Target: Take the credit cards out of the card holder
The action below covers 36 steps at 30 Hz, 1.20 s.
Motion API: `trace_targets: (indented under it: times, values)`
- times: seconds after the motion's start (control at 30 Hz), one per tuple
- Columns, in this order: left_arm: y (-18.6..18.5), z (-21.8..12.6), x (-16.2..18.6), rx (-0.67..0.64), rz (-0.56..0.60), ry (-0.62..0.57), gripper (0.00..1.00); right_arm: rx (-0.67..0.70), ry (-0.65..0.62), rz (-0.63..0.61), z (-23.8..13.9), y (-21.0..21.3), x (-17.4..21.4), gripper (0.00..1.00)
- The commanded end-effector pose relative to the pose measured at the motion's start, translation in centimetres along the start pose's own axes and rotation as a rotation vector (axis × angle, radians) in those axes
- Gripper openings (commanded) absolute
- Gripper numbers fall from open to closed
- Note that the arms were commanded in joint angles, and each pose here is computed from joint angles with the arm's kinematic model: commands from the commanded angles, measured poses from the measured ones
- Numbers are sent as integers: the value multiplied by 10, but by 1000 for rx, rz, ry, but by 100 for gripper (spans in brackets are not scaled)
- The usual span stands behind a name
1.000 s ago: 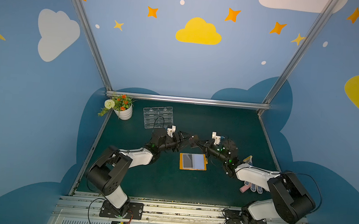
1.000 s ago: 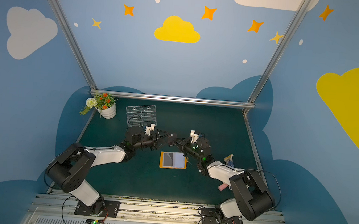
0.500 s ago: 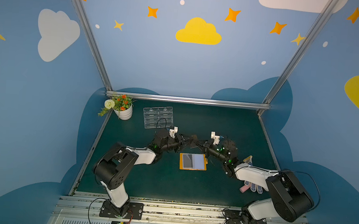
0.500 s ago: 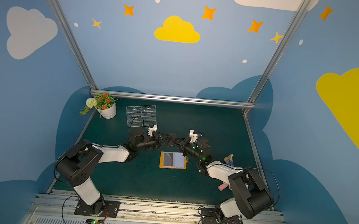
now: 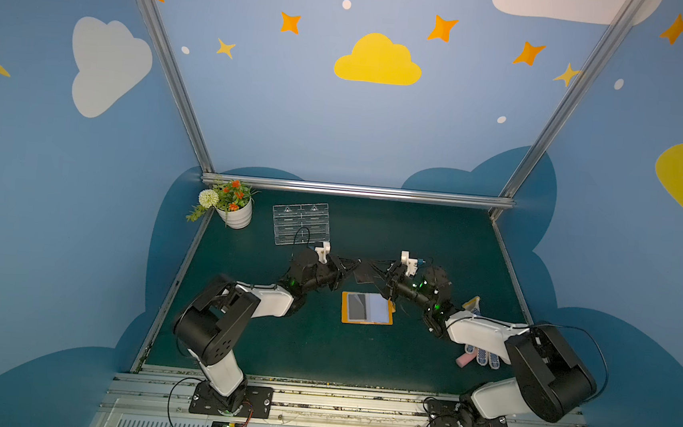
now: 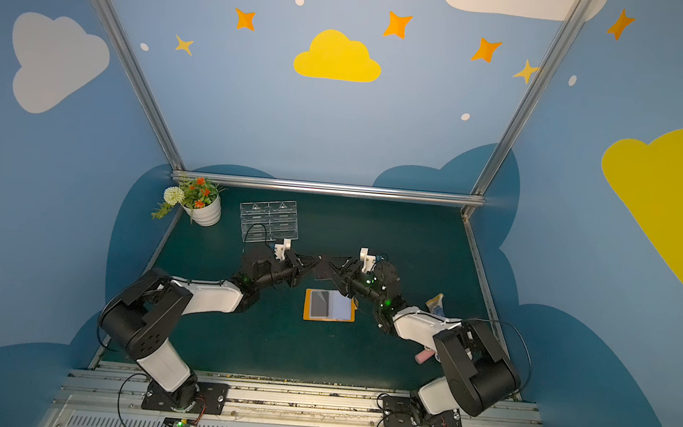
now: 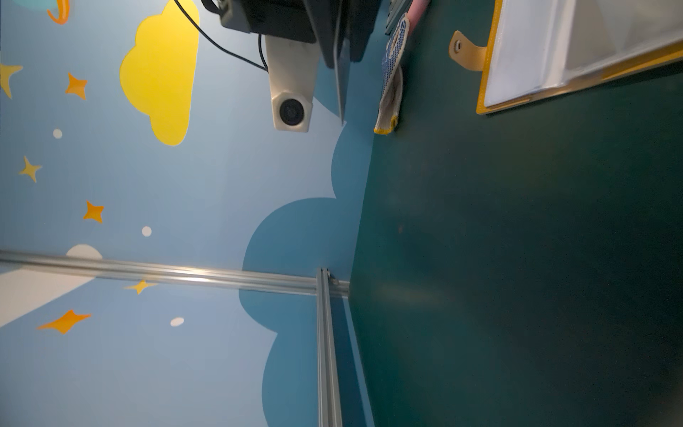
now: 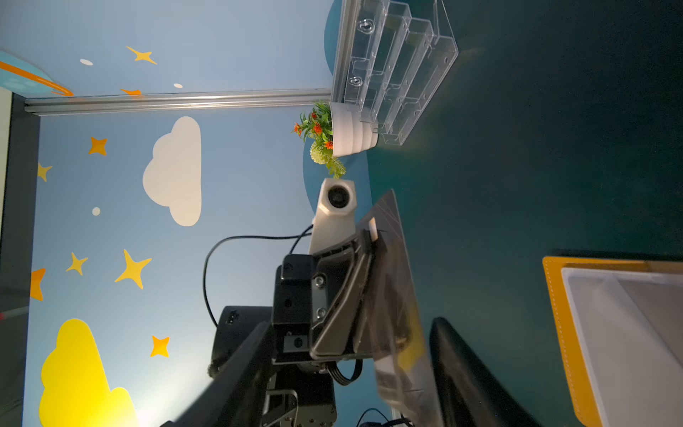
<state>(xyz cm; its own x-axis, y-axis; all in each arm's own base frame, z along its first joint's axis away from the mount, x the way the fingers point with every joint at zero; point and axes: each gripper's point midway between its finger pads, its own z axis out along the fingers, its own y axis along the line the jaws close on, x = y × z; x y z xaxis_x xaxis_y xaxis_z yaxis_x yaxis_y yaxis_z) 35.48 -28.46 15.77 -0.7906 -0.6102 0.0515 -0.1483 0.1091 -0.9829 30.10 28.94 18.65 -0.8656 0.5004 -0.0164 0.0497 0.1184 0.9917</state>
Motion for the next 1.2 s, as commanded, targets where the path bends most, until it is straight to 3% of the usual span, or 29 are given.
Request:
trace_targets:
  times: [0.0,0.2,0.47,0.7,1.17]
  values:
    - [-15,-17,-25,20,-2,-222,7,16,-65,-23,-7,6,-1,77]
    - [-36,-35,-20,-59,84,-393,6,27,-73,-23,11,16,15,77]
    - [-40,-34,-15,-71,92,-417,5,-48,-53,-12,32,27,25,70]
    - [-40,-34,-11,-59,105,-396,5,-62,-70,14,32,24,20,52]
    - [-26,-26,11,-58,114,-307,5,-107,-28,30,38,31,18,3]
